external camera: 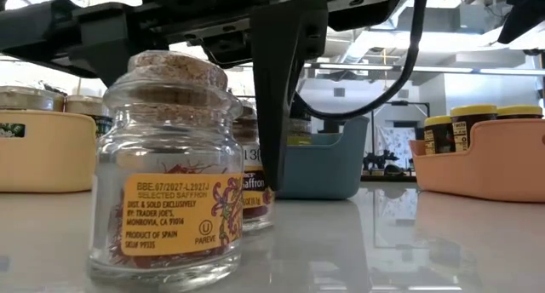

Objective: Sort spices by type
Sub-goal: Put the brown seasoning bottle into the green bin

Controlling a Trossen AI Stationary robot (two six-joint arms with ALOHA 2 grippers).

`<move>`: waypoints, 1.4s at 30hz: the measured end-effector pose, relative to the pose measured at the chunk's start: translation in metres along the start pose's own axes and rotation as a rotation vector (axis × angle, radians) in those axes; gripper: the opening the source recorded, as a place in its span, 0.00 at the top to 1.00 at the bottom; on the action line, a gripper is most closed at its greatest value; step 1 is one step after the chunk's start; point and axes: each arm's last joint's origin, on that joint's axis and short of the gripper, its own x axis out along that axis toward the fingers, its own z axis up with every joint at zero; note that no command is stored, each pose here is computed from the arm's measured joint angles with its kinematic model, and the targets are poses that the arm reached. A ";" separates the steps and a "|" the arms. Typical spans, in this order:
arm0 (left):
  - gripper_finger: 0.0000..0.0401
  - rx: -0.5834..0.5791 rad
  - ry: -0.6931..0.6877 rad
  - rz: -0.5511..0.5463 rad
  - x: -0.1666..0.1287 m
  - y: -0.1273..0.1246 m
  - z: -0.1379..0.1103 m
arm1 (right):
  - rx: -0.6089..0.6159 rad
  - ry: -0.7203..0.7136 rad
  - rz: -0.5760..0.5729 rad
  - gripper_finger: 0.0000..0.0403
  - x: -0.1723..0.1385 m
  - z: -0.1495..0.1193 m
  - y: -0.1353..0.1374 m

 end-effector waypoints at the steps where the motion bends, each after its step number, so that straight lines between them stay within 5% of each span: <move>1: 0.55 0.010 -0.001 0.001 -0.002 0.000 0.000 | 0.000 0.000 0.000 0.06 0.000 0.000 0.000; 12: 0.55 0.176 -0.144 -0.067 -0.088 -0.001 0.035 | 0.007 -0.003 0.009 0.06 0.000 0.000 0.001; 25: 0.55 0.474 -0.389 -0.060 -0.194 0.024 0.176 | 0.088 -0.012 -0.008 0.06 0.005 0.008 -0.001; 33: 0.55 0.648 -0.310 0.038 -0.181 0.039 0.284 | 0.222 -0.028 -0.058 0.06 0.014 0.022 -0.008; 42: 0.55 0.738 -0.226 -0.055 -0.132 0.066 0.372 | 0.444 -0.061 -0.138 0.06 0.027 0.043 -0.023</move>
